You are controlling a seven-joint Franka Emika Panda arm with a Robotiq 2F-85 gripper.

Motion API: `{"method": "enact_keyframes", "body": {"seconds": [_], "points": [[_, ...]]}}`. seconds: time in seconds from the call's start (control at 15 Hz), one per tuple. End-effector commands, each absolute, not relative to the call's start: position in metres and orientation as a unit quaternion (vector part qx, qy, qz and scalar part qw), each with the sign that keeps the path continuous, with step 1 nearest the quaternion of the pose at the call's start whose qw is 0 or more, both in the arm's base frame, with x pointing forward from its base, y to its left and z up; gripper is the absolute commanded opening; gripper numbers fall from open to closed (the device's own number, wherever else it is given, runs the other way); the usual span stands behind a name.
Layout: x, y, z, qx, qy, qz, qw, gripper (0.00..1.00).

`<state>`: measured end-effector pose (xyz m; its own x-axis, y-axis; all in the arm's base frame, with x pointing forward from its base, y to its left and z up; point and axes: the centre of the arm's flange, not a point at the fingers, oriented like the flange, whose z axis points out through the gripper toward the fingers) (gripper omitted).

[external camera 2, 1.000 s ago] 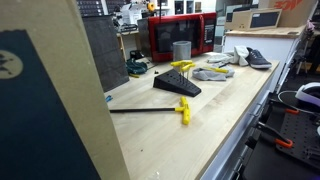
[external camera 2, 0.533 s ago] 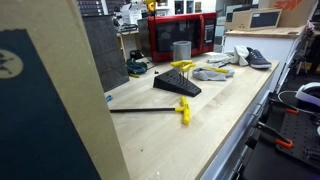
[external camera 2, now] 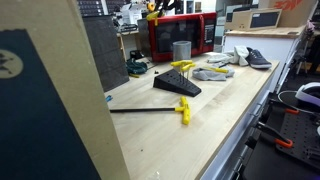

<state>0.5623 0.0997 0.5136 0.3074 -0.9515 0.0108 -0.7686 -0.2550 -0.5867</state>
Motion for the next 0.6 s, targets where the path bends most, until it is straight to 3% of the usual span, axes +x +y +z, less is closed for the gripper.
{"method": "enact_keyframes", "body": {"seconds": [0.0, 0.13, 0.2, 0.47, 0.53], "points": [[0.537, 0.107, 0.493, -0.767, 0.562, -0.176, 0.253, 0.06], [0.552, 0.106, 0.486, -0.774, 0.563, -0.167, 0.238, 0.06], [0.550, 0.107, 0.480, -0.776, 0.563, -0.162, 0.234, 0.22], [0.551, 0.105, 0.475, -0.776, 0.565, -0.159, 0.231, 0.22], [0.551, 0.105, 0.475, -0.776, 0.565, -0.160, 0.231, 0.06]]}}
